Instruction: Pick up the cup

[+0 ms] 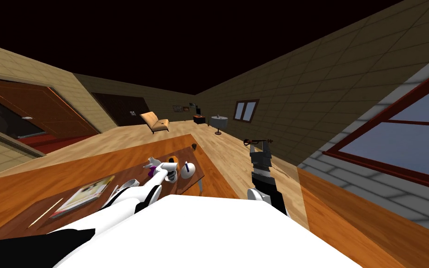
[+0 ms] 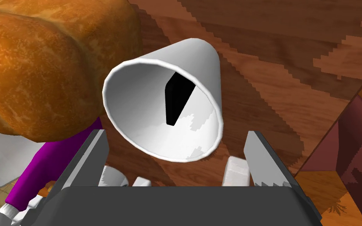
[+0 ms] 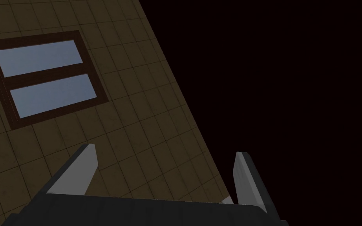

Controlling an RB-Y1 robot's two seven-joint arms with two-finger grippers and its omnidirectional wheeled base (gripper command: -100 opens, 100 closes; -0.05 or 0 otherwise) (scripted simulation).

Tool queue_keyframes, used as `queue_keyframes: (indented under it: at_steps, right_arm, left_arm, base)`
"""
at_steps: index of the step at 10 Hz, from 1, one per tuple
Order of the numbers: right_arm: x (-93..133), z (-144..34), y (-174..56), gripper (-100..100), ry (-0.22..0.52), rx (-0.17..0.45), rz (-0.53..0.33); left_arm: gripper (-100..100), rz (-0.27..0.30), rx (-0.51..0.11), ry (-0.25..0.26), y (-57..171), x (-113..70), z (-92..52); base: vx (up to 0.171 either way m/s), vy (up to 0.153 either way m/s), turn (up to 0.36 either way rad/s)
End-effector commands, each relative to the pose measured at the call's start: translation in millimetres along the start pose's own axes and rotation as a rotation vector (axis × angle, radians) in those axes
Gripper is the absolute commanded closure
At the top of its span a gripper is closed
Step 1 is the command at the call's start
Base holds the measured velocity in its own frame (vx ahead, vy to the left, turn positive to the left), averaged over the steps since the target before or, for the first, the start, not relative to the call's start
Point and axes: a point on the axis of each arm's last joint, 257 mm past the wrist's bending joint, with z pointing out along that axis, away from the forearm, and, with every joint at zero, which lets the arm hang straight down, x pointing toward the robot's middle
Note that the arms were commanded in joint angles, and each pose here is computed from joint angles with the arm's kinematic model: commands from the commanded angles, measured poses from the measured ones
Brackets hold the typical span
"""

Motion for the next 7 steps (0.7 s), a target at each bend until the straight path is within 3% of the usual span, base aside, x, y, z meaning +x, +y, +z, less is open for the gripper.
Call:
queue_keyframes:
  at_steps: [1, 5, 6, 7]
  right_arm:
    - [0.0, 0.0, 0.0, 0, 0.000, 0.000, 0.000]
    - [0.0, 0.0, 0.0, 0, 0.000, 0.000, 0.000]
    - [0.0, 0.0, 0.0, 0, 0.000, 0.000, 0.000]
    - [0.0, 0.0, 0.0, 0, 0.000, 0.000, 0.000]
  left_arm:
    - [-100, -0.011, -0.051, -0.034, 16.7, -13.4, 5.9]
    - [-100, -0.018, -0.103, -0.064, 38.8, -26.0, 12.7]
    - [-100, -0.017, -0.090, -0.057, 32.0, -24.3, 11.0]
    - [0, -0.017, -0.092, -0.059, 32.9, -24.9, 11.3]
  base:
    - [0.007, 0.034, -0.129]
    - [0.007, 0.016, -0.050]
    - [0.004, 0.006, -0.009]
    - [0.000, 0.000, 0.000]
